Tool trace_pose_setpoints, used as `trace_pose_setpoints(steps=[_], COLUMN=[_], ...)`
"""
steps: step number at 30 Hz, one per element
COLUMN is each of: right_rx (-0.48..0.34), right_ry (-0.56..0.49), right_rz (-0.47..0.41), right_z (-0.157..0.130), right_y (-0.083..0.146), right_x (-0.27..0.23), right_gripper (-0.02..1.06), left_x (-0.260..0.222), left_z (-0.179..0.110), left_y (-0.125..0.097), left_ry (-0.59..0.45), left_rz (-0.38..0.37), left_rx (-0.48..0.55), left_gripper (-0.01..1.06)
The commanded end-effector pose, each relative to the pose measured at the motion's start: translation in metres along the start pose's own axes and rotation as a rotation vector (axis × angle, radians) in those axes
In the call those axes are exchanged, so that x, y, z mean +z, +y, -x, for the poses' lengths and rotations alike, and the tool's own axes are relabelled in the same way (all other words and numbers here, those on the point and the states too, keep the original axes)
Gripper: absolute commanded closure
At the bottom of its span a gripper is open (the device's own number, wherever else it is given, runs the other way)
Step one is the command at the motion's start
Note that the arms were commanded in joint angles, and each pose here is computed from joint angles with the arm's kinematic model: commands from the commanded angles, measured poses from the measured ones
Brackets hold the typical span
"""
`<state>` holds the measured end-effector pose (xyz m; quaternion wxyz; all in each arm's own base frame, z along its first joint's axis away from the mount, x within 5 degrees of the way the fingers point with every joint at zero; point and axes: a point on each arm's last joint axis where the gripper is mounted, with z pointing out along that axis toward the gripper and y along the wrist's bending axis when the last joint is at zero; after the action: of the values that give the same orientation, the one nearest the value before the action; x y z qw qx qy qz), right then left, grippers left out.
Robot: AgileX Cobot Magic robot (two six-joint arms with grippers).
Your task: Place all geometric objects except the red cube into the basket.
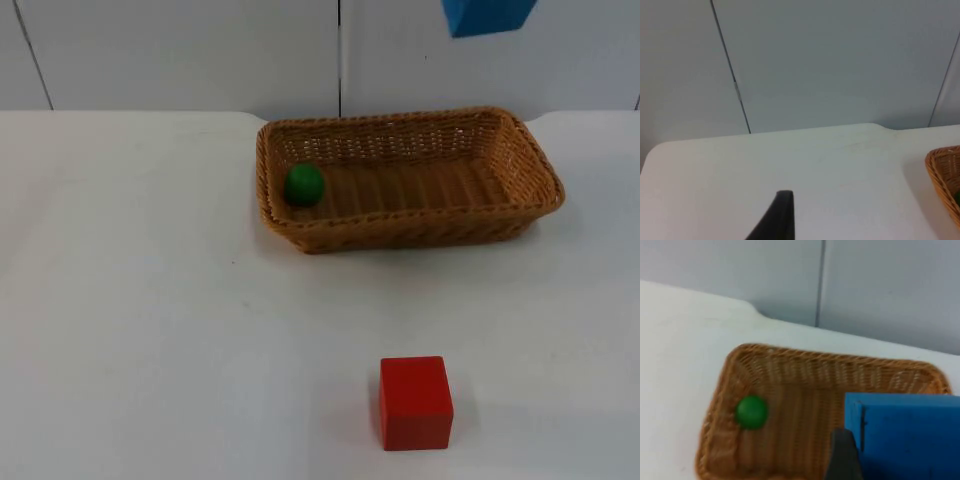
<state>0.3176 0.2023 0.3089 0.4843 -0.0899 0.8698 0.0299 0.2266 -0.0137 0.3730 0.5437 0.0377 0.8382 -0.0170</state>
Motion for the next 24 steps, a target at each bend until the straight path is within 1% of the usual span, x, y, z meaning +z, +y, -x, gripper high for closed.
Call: trace_pose_setpoints(steps=[1,2,3,5,6,7,9,10,14,15,16,17,21,22,24], right_rx=[0.021,0.021,0.044,0.060,0.058,0.058,0.042,0.000,-0.034,-0.028,-0.003,-0.003,-0.006,-0.006,0.001], right_ry=[-0.016,-0.016,-0.008,0.024,0.047,0.047,0.091,0.116,0.133,0.141,0.135,0.135,0.205,0.205,0.230], right_rz=[0.003,0.003,-0.002,-0.023,-0.034,-0.034,-0.054,-0.060,-0.059,-0.060,-0.055,-0.055,-0.054,-0.054,-0.061], right_z=[0.001,0.001,-0.001,-0.010,-0.017,-0.017,-0.029,-0.035,-0.040,-0.042,-0.038,-0.038,-0.052,-0.052,-0.060], right_y=[-0.015,-0.015,-0.021,-0.032,-0.036,-0.036,-0.039,-0.037,-0.028,-0.026,-0.023,-0.023,-0.014,-0.014,-0.012], right_x=[0.020,0.020,0.029,0.050,0.062,0.062,0.084,0.103,0.136,0.147,0.155,0.155,0.189,0.189,0.200], right_gripper=[0.90,0.90,0.90,0.90,0.90,0.90,0.90,0.90,0.90,0.90,0.90,0.90,0.90,0.90,0.90], left_x=[-0.001,-0.001,-0.001,-0.001,-0.001,-0.001,-0.001,-0.001,0.000,0.000,0.001,0.001,0.003,0.003,0.003], left_z=[0.001,0.001,0.001,0.001,0.001,0.001,0.001,0.001,0.000,0.000,0.000,0.000,-0.001,-0.001,-0.001], left_y=[0.001,0.001,0.001,0.001,0.001,0.001,0.001,0.001,0.001,0.002,0.002,0.002,0.002,0.002,0.003], left_ry=[-0.020,-0.020,-0.020,-0.020,-0.020,-0.020,-0.020,-0.020,-0.016,-0.015,-0.014,-0.014,-0.006,-0.006,-0.006], left_rz=[0.006,0.006,0.006,0.006,0.006,0.006,0.006,0.007,0.010,0.012,0.013,0.013,0.014,0.014,0.023], left_rx=[-0.004,-0.004,-0.004,-0.004,-0.004,-0.004,-0.004,-0.001,0.006,0.011,0.013,0.013,0.017,0.017,0.036], left_gripper=[0.00,0.00,0.00,0.00,0.00,0.00,0.00,0.00,0.00,0.00,0.00,0.00,0.00,0.00,0.00])
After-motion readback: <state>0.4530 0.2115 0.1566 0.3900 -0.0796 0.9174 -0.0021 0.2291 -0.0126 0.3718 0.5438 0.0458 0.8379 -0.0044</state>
